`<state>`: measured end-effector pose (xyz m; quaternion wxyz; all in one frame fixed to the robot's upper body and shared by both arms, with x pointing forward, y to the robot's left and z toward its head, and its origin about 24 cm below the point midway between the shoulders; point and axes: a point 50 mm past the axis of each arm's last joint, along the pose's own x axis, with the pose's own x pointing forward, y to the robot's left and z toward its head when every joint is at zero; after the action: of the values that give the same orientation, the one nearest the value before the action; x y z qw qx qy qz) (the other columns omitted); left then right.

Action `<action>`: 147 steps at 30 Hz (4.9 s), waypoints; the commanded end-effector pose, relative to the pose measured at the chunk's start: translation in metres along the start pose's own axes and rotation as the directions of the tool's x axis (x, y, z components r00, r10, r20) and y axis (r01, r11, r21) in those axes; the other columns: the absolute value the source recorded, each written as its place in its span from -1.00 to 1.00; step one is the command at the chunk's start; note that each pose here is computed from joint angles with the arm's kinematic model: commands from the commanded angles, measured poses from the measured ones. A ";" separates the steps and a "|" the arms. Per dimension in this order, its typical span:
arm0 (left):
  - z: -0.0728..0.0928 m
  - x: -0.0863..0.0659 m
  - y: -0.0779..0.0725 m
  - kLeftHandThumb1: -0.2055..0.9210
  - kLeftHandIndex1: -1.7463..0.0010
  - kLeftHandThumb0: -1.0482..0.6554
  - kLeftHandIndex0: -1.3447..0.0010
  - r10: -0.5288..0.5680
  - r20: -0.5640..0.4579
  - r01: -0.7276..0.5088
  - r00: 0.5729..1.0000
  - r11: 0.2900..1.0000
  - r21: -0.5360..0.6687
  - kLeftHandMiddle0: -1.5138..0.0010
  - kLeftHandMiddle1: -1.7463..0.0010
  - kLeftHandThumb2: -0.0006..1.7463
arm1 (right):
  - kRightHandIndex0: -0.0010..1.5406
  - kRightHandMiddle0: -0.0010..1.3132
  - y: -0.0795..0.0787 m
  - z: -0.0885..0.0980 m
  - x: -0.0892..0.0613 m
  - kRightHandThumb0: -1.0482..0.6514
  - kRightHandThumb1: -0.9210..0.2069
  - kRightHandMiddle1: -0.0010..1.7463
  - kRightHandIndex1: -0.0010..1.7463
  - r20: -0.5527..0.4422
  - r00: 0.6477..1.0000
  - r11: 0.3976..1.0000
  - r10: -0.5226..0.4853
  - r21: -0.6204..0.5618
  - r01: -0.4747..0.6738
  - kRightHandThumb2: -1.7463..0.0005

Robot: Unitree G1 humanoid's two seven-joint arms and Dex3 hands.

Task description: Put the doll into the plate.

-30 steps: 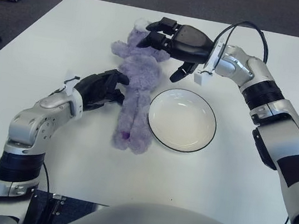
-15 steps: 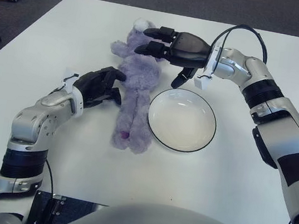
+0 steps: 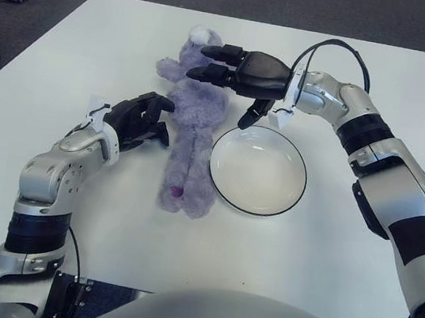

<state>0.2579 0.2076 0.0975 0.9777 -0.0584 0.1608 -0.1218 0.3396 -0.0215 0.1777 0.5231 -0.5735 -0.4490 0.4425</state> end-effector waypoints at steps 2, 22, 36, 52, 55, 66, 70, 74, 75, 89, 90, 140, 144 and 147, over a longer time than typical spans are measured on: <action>-0.004 0.000 0.002 0.58 -1.00 -0.23 0.49 0.031 -0.031 -0.031 0.999 0.999 -0.011 -0.19 -1.00 -0.02 | -1.00 -1.00 -0.005 -0.002 0.004 -0.49 -0.30 -0.94 -1.00 -0.003 1.000 0.999 0.010 -0.032 -0.011 0.14; -0.007 -0.002 -0.001 0.42 -1.00 -0.25 0.40 0.002 -0.044 -0.004 0.999 0.999 -0.052 -0.26 -1.00 0.11 | -0.99 -1.00 -0.012 -0.005 0.019 -0.31 -0.20 -0.88 -0.99 -0.044 0.992 0.989 -0.116 -0.097 0.112 -0.03; -0.011 -0.002 -0.004 0.51 -1.00 -0.23 0.45 -0.013 -0.073 0.009 0.997 0.999 -0.051 -0.32 -1.00 0.04 | -0.99 -1.00 -0.022 -0.002 0.033 -0.29 -0.01 -0.85 -1.00 -0.013 0.991 0.983 -0.133 -0.131 0.130 -0.12; -0.013 0.001 -0.007 0.63 -1.00 -0.22 0.52 -0.031 -0.074 0.029 0.997 0.999 -0.026 -0.30 -1.00 -0.06 | -0.98 -1.00 -0.026 0.005 0.041 -0.18 -0.09 -0.75 -1.00 0.042 0.992 0.985 -0.116 -0.122 0.121 -0.14; -0.013 0.001 -0.007 0.60 -1.00 -0.22 0.50 -0.031 -0.078 0.029 0.996 0.999 -0.024 -0.34 -1.00 -0.04 | -0.98 -1.00 -0.024 0.006 0.042 -0.12 -0.08 -0.75 -0.99 0.049 0.993 0.986 -0.108 -0.123 0.113 -0.19; -0.012 0.000 -0.011 0.57 -1.00 -0.22 0.49 -0.034 -0.073 0.033 0.997 0.999 -0.003 -0.34 -1.00 -0.02 | -0.97 -1.00 -0.011 0.008 0.046 0.11 -0.01 -0.67 -0.99 0.028 0.999 0.998 -0.041 -0.054 0.043 -0.36; -0.012 -0.001 -0.012 0.57 -1.00 -0.22 0.49 -0.030 -0.074 0.030 0.997 1.000 -0.006 -0.33 -1.00 -0.01 | -0.97 -1.00 -0.003 0.008 0.045 0.16 0.02 -0.65 -0.99 0.025 1.000 0.999 -0.010 -0.039 0.010 -0.40; -0.011 -0.002 -0.014 0.56 -1.00 -0.23 0.48 -0.030 -0.071 0.028 0.997 0.999 -0.027 -0.31 -1.00 0.00 | -0.97 -1.00 0.004 0.006 0.043 0.16 0.05 -0.68 -0.99 0.004 1.000 0.999 0.015 -0.039 -0.015 -0.40; -0.011 -0.002 -0.014 0.56 -1.00 -0.23 0.48 -0.030 -0.071 0.028 0.997 0.999 -0.031 -0.30 -1.00 0.00 | -0.97 -1.00 0.006 0.006 0.043 0.17 0.06 -0.70 -1.00 0.000 1.000 0.999 0.017 -0.038 -0.017 -0.40; -0.009 -0.005 -0.017 0.57 -1.00 -0.22 0.49 -0.015 -0.074 0.012 0.997 0.999 -0.050 -0.28 -1.00 -0.02 | -0.95 -1.00 0.012 0.002 0.041 0.13 0.05 -0.83 -0.99 -0.034 0.997 0.997 0.072 -0.023 -0.073 -0.39; -0.009 -0.005 -0.017 0.57 -1.00 -0.22 0.49 -0.015 -0.074 0.011 0.997 0.999 -0.053 -0.28 -1.00 -0.02 | -0.95 -1.00 0.013 0.001 0.040 0.13 0.06 -0.84 -0.99 -0.037 0.996 0.997 0.078 -0.020 -0.079 -0.39; -0.003 -0.008 -0.021 0.73 -1.00 -0.21 0.57 0.004 -0.036 -0.006 0.999 0.999 -0.050 -0.20 -1.00 -0.15 | -0.69 -0.52 0.060 -0.006 0.029 0.12 -0.32 0.94 0.84 -0.226 0.974 1.000 0.018 -0.011 -0.021 -0.15; -0.004 -0.008 -0.020 0.72 -1.00 -0.21 0.57 0.004 -0.032 -0.005 0.999 0.999 -0.047 -0.21 -1.00 -0.15 | -0.40 -0.28 0.063 -0.004 0.029 0.21 -0.08 0.99 0.78 -0.235 0.972 1.000 -0.011 -0.012 0.009 -0.32; -0.004 -0.008 -0.019 0.71 -1.00 -0.21 0.56 0.001 -0.029 -0.003 1.000 0.999 -0.042 -0.22 -1.00 -0.14 | -0.25 -0.13 0.068 -0.005 0.027 0.23 0.11 1.00 0.72 -0.255 0.967 1.000 -0.023 0.001 0.024 -0.44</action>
<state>0.2458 0.1876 0.1010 0.9734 -0.0823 0.1775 -0.1189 0.3549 0.0091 0.1295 0.5813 -0.6074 -0.4146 0.3483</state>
